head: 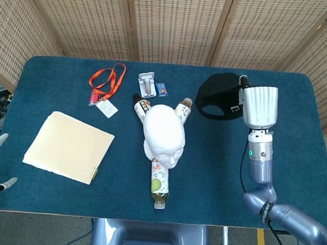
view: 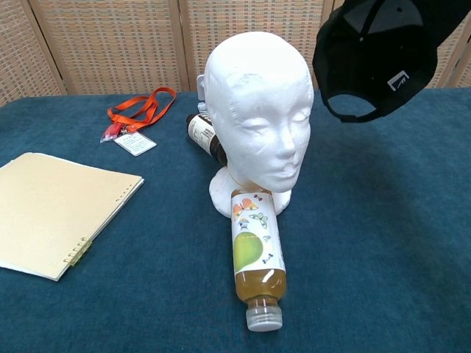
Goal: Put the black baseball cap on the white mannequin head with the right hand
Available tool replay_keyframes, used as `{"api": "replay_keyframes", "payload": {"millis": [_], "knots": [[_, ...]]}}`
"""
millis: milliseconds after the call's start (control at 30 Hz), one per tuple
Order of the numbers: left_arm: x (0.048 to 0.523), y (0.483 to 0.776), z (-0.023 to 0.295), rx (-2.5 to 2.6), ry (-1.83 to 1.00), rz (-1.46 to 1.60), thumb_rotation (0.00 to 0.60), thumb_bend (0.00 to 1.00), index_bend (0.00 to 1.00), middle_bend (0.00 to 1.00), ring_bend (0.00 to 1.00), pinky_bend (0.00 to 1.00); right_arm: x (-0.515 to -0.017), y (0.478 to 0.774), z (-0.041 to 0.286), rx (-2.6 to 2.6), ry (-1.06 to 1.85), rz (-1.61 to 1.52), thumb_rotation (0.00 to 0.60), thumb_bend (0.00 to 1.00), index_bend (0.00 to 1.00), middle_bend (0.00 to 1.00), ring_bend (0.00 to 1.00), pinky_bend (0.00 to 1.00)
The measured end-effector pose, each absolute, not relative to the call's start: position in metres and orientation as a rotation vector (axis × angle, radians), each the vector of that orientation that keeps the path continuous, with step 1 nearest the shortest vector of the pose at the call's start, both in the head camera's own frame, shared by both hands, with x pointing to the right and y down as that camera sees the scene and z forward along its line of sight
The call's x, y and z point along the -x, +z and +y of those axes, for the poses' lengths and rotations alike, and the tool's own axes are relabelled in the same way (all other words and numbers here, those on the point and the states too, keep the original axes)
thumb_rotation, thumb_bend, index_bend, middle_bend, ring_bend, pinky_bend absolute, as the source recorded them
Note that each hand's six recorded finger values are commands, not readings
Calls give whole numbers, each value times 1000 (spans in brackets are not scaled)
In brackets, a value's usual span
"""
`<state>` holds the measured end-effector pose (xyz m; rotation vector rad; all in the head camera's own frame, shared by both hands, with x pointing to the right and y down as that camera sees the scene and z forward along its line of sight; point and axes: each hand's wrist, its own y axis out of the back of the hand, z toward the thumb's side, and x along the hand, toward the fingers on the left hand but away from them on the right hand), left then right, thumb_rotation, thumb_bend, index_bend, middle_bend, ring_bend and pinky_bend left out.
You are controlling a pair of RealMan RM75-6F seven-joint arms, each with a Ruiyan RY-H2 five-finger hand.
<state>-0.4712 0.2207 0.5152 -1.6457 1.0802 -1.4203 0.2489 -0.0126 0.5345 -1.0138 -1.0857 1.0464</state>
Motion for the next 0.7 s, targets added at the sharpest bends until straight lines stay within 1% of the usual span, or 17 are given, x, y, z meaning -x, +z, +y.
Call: {"api": "replay_keyframes", "payload": {"millis": [267,400,700], "knots": [[473,515,219,1651,-1425,1090,600,0,0,0,0,0,-223,511,-36,980,1063,-1115,600,686,907,1000,1000,1000],[475,516,218,1654,-1430,1093,600,0,0,0,0,0,-202,500,-46,964,1071,-1115,600,686,907,1000,1000,1000],[480,518,213,1675,-1442,1112,600,0,0,0,0,0,-152,489,-56,947,1069,-1082,600,686,907,1000,1000,1000]]}}
